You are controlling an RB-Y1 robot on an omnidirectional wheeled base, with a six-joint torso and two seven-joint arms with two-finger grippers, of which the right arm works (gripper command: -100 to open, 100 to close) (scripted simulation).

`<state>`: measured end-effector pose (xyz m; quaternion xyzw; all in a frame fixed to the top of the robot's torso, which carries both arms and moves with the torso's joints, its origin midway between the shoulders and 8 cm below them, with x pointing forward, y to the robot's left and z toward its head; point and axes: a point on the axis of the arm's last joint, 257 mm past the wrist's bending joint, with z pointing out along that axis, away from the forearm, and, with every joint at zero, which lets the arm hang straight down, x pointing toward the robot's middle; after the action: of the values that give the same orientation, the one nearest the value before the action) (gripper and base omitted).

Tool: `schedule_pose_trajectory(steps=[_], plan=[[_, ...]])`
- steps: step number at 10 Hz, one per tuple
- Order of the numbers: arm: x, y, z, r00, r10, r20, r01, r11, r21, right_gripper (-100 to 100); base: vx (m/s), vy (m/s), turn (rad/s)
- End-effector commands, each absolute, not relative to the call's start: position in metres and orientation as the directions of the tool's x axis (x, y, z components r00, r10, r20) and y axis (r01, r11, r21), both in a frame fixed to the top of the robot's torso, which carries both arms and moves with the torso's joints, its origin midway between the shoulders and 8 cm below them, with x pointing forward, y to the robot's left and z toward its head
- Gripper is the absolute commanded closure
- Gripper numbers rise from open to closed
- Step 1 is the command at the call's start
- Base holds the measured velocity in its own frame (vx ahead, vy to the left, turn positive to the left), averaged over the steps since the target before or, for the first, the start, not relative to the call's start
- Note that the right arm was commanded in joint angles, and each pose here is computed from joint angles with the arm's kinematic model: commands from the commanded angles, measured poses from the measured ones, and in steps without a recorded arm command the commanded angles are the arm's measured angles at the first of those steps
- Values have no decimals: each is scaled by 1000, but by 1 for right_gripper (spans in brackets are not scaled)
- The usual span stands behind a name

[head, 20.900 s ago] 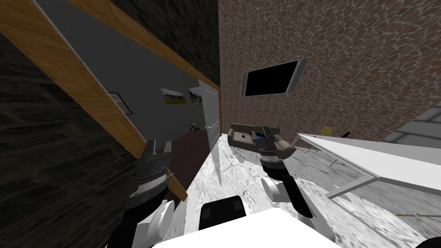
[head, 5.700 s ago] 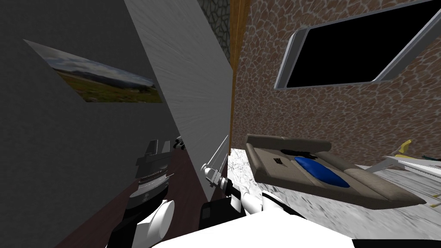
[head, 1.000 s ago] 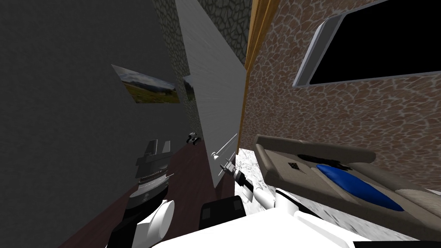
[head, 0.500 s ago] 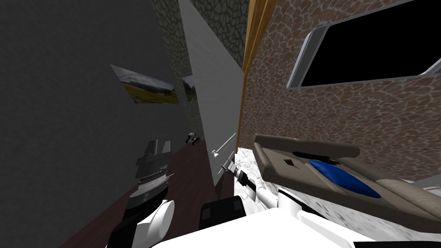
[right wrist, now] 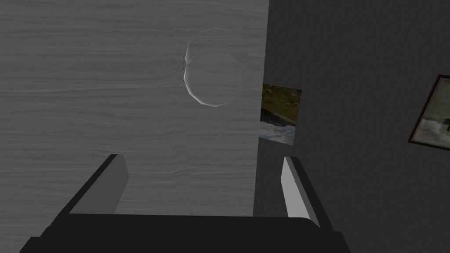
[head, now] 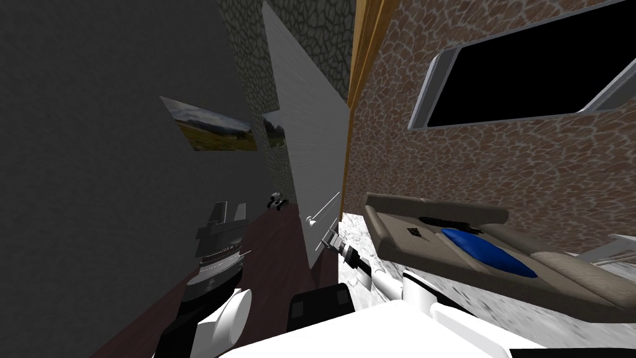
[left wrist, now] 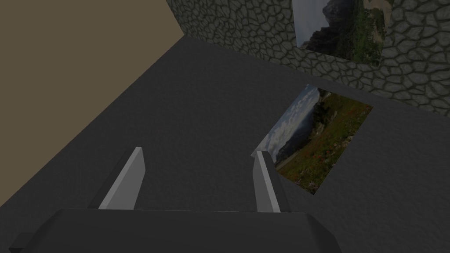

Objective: Push the door open

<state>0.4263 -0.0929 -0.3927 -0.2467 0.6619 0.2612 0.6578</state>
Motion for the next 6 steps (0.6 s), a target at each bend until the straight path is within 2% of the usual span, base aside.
schedule_pose_trajectory(steps=[1, 6], plan=[[428, -91, -392, -11, 16, -1000, -667, 745, 20, -100, 173, 116, 33], [433, -86, -392, -10, 16, -1000, -655, 755, 18, -100, 155, 148, 32]])
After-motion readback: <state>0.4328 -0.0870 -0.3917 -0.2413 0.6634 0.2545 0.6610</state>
